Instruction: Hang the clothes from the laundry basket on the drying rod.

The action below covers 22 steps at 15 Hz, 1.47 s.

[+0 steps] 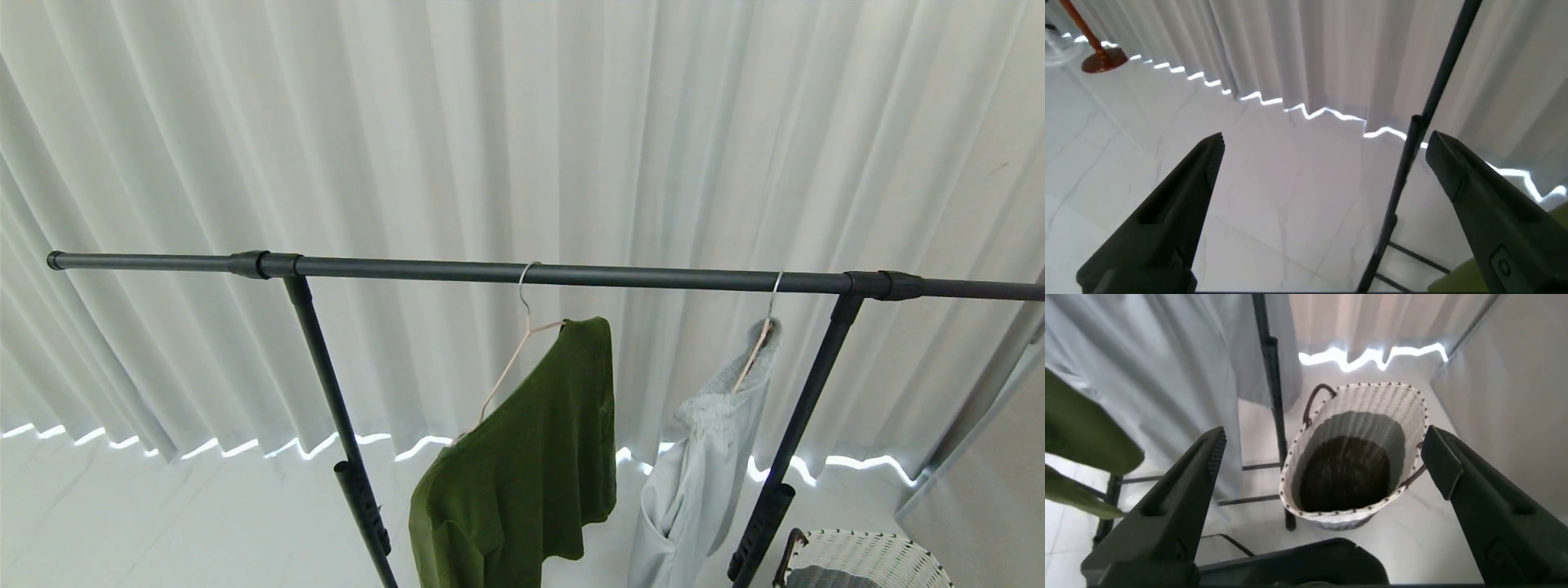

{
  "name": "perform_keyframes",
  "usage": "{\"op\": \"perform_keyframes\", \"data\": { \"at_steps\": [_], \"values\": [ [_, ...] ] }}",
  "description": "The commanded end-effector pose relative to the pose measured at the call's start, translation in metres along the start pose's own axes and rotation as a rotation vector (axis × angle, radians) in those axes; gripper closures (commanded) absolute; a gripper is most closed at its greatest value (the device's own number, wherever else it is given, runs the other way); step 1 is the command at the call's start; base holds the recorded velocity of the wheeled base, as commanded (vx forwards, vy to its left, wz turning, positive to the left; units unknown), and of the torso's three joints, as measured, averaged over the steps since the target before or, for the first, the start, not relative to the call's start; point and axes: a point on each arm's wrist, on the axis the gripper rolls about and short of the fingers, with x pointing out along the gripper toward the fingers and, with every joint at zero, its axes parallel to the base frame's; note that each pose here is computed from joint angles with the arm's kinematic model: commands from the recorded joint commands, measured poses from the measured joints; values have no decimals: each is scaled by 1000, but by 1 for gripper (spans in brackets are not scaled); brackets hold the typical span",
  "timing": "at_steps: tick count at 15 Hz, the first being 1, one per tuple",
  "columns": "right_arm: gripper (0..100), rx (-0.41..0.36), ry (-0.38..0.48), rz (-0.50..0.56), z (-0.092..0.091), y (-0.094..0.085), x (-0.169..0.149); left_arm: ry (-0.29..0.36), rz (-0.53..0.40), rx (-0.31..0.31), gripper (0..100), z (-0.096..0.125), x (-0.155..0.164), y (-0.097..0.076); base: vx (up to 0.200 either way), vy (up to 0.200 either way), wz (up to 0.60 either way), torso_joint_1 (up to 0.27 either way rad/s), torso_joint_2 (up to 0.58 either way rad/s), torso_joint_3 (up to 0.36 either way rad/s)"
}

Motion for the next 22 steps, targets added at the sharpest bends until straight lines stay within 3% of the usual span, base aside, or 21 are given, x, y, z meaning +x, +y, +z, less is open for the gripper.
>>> {"op": "perform_keyframes", "data": {
  "at_steps": [1, 2, 5, 6, 7, 10, 12, 14, 15, 16, 18, 20, 22],
  "values": [
    [0, 2, -7, 3, -1, 0, 1, -68, 7, -23, 0, -10, -7, 2, 0, 0, 0, 0, 0, 0],
    [0, 1, -16, 4, -2, 0, 2, -93, 2, -26, 0, -12, -10, 3, 0, 0, 0, 0, 0, 0],
    [0, -18, -188, 10, -1, -2, 21, -116, -3, 20, 0, -19, -11, 3, 0, 0, 0, 0, 0, 0],
    [0, -43, -317, 39, -5, -3, 34, -122, -39, 26, 0, -19, -11, 3, 0, 0, 0, 0, 0, 0],
    [0, -58, -358, 57, -2, -3, 32, -128, -110, 32, 0, -19, -11, 1, 0, 0, 0, 0, 0, 0],
    [0, -101, -333, -9, -4, -4, 33, -139, -270, 38, 0, -19, -12, -3, 0, 0, 0, 0, 0, 0],
    [0, -99, -301, -133, -7, -7, 34, -138, -239, 40, 0, -19, -12, -2, 0, 0, 0, 0, 0, 0],
    [0, -102, -280, -117, -9, -7, 35, -127, -132, 8, 0, -19, -11, 0, 0, 0, 0, 0, 0, 0],
    [0, -104, -270, -110, -10, -7, 35, -125, -132, -14, 0, -19, -11, 1, 0, 0, 0, 0, 0, 0],
    [0, -118, -266, -76, -10, -6, 35, -78, -139, -70, 0, -24, -11, 0, 0, 0, 0, 0, 0, 0],
    [0, -151, -264, -22, -10, -7, 35, -66, -139, -73, 0, -25, -11, 0, 0, 0, 0, 0, 0, 0],
    [0, -186, -286, 156, -11, -10, 33, -69, -139, -59, 0, -25, -11, 0, 0, 0, 0, 0, 0, 0],
    [0, -192, -291, 169, -11, -10, 33, -67, -139, -56, 0, -25, -11, 0, 0, 0, 0, 0, 0, 0]
  ]
}}
